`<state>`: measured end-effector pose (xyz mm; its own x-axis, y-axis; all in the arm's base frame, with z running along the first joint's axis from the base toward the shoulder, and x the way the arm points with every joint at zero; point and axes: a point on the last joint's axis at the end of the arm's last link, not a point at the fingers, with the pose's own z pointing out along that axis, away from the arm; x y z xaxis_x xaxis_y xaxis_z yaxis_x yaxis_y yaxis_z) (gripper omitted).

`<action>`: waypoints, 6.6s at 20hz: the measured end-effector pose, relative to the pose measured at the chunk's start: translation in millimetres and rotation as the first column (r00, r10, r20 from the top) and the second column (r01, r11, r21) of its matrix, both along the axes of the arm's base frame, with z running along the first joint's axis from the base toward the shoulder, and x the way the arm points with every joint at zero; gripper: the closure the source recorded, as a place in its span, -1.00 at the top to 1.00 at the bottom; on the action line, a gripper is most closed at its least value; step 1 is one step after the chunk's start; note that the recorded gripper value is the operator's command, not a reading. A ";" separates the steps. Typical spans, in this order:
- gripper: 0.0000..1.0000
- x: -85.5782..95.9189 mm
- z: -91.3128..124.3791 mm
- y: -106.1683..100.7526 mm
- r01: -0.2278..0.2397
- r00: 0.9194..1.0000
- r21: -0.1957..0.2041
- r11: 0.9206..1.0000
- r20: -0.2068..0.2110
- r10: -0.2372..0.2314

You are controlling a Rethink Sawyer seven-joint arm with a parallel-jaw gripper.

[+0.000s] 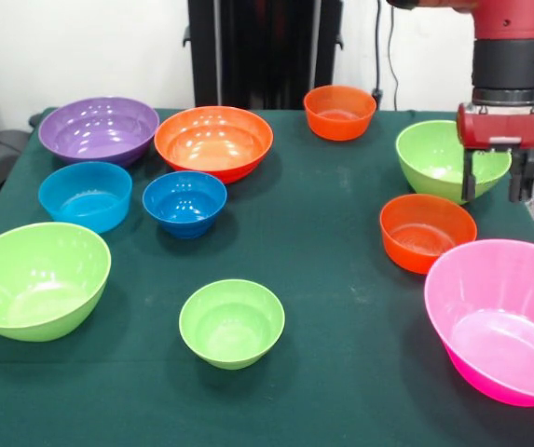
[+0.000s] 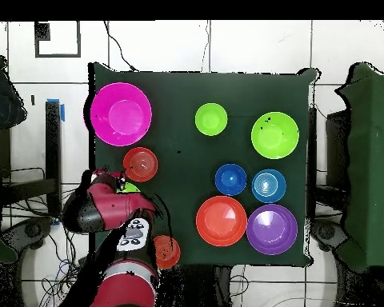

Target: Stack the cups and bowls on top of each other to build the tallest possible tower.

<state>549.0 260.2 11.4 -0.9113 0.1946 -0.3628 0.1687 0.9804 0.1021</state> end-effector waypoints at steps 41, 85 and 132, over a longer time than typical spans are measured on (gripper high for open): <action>1.00 -29.5 -40.3 -23.7 -0.027 0.998 -0.041 0.999 -0.054 0.024; 1.00 -6.5 -23.5 -87.7 0.033 0.996 -0.141 0.989 0.088 -0.020; 1.00 34.4 -84.0 -90.4 0.084 0.982 -0.146 0.986 0.177 -0.058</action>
<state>583.4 169.7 -72.6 -0.8186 0.1873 -0.5430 0.2315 0.9727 -0.0134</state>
